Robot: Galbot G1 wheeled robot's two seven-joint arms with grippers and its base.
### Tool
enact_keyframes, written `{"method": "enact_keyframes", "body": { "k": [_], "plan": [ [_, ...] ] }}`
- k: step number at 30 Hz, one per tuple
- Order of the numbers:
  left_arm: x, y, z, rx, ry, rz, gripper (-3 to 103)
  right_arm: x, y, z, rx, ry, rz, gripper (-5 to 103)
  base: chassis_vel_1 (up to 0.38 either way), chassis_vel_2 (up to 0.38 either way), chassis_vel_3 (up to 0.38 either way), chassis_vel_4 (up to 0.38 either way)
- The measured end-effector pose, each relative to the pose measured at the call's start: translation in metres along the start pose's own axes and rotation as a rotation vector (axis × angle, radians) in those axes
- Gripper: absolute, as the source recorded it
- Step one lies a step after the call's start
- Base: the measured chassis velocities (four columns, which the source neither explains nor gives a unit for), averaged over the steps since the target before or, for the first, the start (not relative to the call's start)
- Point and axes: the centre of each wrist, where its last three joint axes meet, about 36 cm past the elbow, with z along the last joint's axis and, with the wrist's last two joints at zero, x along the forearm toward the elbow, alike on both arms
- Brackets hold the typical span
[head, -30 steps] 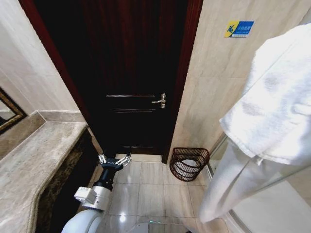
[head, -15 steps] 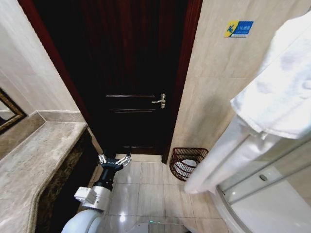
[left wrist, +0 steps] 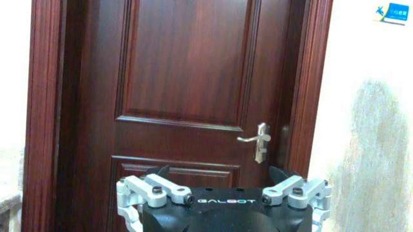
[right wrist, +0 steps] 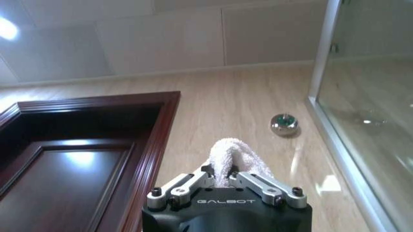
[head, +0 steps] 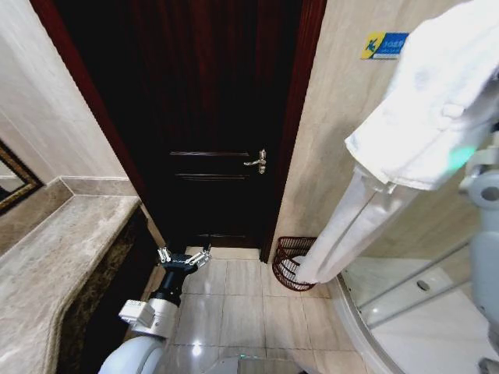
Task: Discard the used towel into the hamper.
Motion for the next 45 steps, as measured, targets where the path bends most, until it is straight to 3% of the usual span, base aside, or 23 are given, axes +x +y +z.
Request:
{"method": "enact_keyframes", "body": {
  "k": [5,16,31,45],
  "plan": [
    [0.000,0.000,0.000,0.000,0.000,0.000,100,-0.016,0.002,0.017,-0.011,-0.012,-0.003,6,0.000,0.000,0.000,0.000],
    [0.000,0.000,0.000,0.000,0.000,0.000,100,-0.107,-0.001,0.022,0.012,-0.129,-0.013,6,0.000,0.000,0.000,0.000],
    [0.000,0.000,0.000,0.000,0.000,0.000,100,-0.176,0.025,0.041,0.012,-0.208,-0.053,6,0.000,0.000,0.000,0.000],
    [0.000,0.000,0.000,0.000,0.000,0.000,100,-0.150,0.009,0.090,0.018,-0.154,-0.031,6,0.000,0.000,0.000,0.000]
  ]
}}
